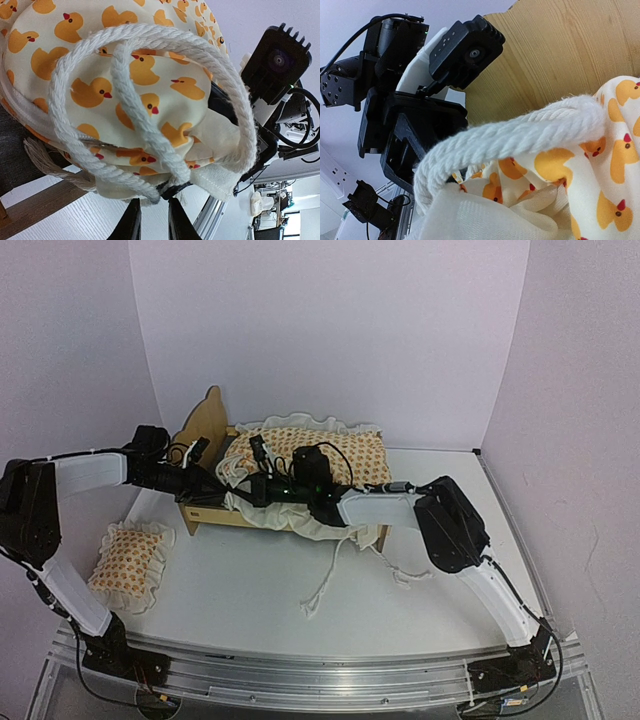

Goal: Set up the pet bed

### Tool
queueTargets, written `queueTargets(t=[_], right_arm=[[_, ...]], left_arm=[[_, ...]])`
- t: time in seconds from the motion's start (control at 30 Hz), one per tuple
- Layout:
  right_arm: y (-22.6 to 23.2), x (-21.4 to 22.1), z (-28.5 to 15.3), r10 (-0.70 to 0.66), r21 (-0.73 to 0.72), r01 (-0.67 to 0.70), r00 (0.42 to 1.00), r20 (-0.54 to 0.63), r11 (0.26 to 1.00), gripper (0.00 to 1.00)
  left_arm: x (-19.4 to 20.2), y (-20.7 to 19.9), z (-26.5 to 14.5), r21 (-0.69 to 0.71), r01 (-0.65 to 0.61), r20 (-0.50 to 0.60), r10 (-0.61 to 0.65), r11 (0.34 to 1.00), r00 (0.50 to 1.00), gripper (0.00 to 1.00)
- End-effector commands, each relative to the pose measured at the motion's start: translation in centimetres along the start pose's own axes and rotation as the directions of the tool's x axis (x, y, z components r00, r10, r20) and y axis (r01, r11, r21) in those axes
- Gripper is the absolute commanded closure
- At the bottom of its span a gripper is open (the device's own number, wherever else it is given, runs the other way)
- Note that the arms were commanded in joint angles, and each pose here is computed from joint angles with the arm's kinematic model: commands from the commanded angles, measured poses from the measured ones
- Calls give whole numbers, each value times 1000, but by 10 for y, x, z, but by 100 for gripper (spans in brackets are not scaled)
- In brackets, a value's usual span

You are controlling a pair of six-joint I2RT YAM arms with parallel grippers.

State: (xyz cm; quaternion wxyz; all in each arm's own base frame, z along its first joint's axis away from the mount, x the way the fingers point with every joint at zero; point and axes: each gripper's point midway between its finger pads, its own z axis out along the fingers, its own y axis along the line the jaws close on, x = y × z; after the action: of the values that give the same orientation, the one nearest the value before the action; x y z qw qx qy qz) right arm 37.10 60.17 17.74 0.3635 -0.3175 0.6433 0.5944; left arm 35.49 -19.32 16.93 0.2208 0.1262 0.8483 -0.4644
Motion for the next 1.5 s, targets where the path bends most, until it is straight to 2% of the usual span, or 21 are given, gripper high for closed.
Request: queueTargets(t=[0.0,0.1,0.23,0.4,0.53,0.6,0.63,0.67,0.73,0.8,0.87,0.97,1.1,1.3,1.4,1.47], right_arm=[[44,-54,-9,-73,-76,80,994,86,994,100],[44,-55,-8,-74,-75,81,993,88,994,100],[42,-54,-8,-72,-70,78,993,89,995,100],[37,-55,-9,-77,-41,81,992,99,996,100],[39,-54,-9,-79,-53,84,993,93,995,100],[39,-52,-9,-72,-60,77,994,85,995,100],[38,-50,-10,-66,-59,71,995,81,996,100],[38,-50,-10,-64,-58,69,995,80,996,100],[38,-49,-11,-63,-53,67,995,77,996,100],[38,-49,-11,-64,-53,68,995,78,996,100],[38,-50,-11,-65,-55,69,995,80,996,100],[37,-50,-9,-56,-62,61,995,82,996,100],[39,-51,-8,-54,-72,60,995,82,996,100],[39,-45,-9,-44,-66,49,997,71,997,100],[39,-43,-7,-42,-74,47,997,69,996,100],[40,-44,-6,-41,-79,47,997,71,996,100]], left_arm=[[9,18,9,7,85,-34,-85,996,996,92],[9,15,10,24,80,-39,-79,997,996,100],[6,5,4,36,45,-38,-44,998,998,100],[3,3,-16,-22,-28,-31,28,999,999,100],[-1,9,-24,-39,-28,0,28,999,1000,100],[-5,7,-20,3,0,20,0,1000,1000,87],[-6,5,-19,20,14,28,-15,1000,1000,71],[-10,5,-17,28,19,40,-20,999,999,61],[-13,0,-15,40,7,48,-9,999,999,53],[-15,1,-14,32,23,57,-25,999,998,50],[-15,14,-11,-17,74,68,-73,997,995,54],[-13,32,-4,-45,175,87,-170,984,981,64],[-11,38,10,-17,260,76,-258,966,963,64],[-15,25,18,29,242,63,-243,970,968,62],[-7,28,22,24,272,52,-273,962,961,72],[-6,29,23,29,283,49,-285,959,957,87]])
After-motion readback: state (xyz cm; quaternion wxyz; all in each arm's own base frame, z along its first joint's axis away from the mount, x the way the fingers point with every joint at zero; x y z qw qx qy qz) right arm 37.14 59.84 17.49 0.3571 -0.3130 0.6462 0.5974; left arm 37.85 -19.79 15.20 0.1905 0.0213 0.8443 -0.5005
